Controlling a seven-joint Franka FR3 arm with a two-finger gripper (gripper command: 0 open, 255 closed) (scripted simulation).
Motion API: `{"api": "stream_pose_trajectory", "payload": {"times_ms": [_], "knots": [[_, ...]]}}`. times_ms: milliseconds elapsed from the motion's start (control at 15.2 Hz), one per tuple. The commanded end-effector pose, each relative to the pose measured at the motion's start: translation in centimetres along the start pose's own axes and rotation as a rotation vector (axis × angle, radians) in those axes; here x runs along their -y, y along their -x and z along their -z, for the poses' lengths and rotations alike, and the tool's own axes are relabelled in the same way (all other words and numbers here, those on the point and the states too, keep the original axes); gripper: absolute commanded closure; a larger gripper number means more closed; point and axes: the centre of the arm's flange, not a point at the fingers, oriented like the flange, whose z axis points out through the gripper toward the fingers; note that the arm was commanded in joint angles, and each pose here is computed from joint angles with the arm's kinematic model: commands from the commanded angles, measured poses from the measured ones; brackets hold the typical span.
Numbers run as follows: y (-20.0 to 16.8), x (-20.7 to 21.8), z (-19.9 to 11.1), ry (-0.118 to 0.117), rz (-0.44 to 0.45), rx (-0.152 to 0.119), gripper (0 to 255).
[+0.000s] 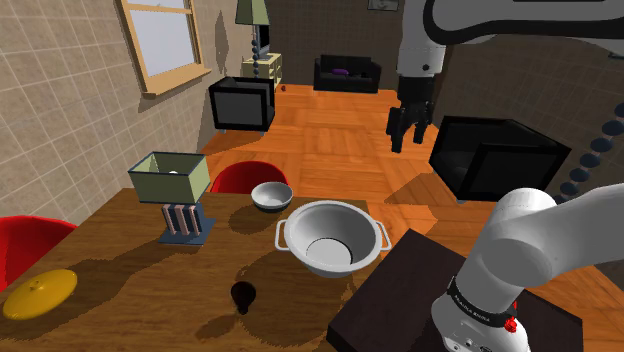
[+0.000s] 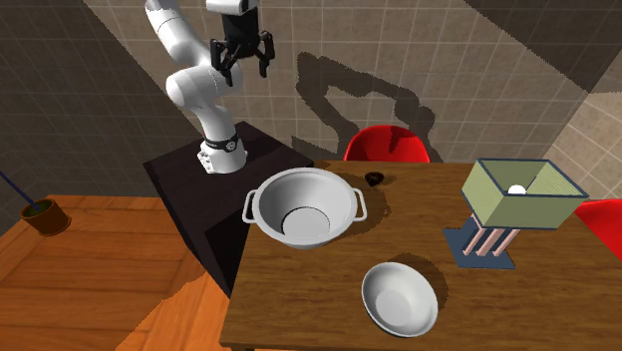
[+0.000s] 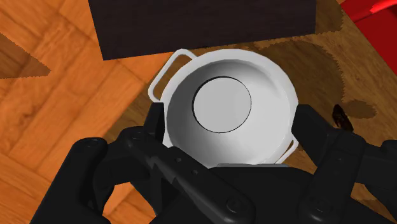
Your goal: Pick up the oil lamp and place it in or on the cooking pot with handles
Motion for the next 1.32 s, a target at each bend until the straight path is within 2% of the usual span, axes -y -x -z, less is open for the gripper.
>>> {"api": "stream_pose_trajectory", "payload": {"times_ms": [0,1254], "knots": [[0.0,0.0,0.0,0.0,0.0,0.0,0],[-6.4,21.4,-14.8,0.176,0.048,-0.104,0]]}}
